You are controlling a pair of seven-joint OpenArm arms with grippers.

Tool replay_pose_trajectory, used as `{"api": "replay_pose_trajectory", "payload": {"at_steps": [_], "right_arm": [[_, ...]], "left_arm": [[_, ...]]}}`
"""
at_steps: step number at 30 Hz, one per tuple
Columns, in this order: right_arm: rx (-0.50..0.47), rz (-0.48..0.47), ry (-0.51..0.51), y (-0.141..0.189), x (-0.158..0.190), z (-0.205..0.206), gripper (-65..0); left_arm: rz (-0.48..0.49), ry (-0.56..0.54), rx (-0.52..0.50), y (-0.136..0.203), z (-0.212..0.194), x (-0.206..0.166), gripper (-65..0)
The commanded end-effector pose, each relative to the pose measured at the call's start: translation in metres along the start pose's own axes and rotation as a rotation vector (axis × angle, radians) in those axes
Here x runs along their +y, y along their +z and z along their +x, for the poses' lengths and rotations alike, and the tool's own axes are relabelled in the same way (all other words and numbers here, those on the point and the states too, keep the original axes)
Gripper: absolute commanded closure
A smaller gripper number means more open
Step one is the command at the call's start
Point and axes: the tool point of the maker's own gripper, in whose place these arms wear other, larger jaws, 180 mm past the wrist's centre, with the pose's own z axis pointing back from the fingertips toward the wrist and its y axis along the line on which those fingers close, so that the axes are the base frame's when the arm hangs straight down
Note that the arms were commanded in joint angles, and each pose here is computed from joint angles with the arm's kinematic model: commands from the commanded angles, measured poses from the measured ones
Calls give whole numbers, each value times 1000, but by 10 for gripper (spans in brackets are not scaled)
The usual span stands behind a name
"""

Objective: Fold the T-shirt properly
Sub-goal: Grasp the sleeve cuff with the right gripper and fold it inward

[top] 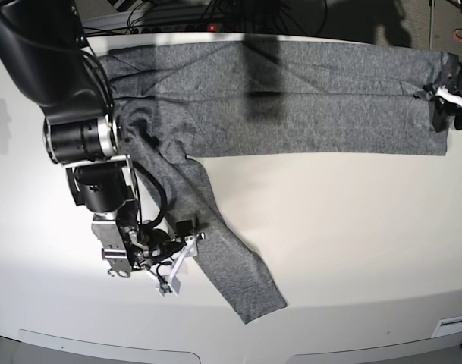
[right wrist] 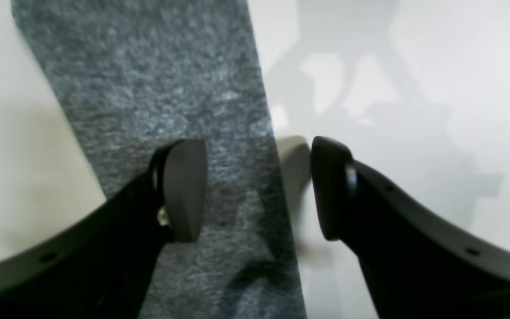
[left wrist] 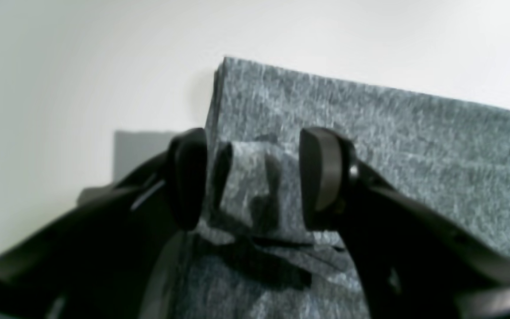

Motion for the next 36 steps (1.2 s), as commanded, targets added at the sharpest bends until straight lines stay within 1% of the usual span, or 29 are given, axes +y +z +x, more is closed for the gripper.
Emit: {"api": "replay_pose_trajectory", "payload": {"at_steps": [1,3,7,11,14,16,20,21,23,24,28,31,32,33,36], "right_arm": [[-53,-5,8,11,-3,28,-371],[-33,0,3,8,-1,20,-369],[5,12,0,-2,5,0,-289],[54,-25,51,-8,0,-20,-264],[76,-33,63,-11,0,-32,-190],[83,-30,60,-13,1,-36,-159],[110,-22,60,-16,5,-47,-149],[113,-21,60,-16,6,-48,-115],[113,-20,61,-16,6,-47,-16],[107,-20,61,-16,6,-45,0],[69,-28,71,-9,4,-23,0],[81,-39,86,4,1,-3,0],[86,-24,105,8,3,4,0],[91,11,139,12,9,9,0],[127,143,200,26,33,16,0]], "left_arm": [[-3,-19,-53,2,18,3,-326],[-3,-19,-53,2,18,3,-326],[-3,-20,-52,2,18,3,-326],[-3,-19,-53,2,18,3,-326],[-3,-19,-52,2,18,3,-326],[-3,-20,-52,2,18,3,-326],[-3,-19,-52,2,18,3,-326],[-3,-20,-52,2,18,3,-326],[-3,-19,-52,2,18,3,-326],[-3,-20,-52,2,18,3,-326],[-3,-19,-52,2,18,3,-326],[-3,-20,-52,2,18,3,-326],[-3,-19,-52,2,18,3,-326],[-3,-20,-53,2,18,3,-326],[-3,-20,-53,2,18,3,-326]]}}
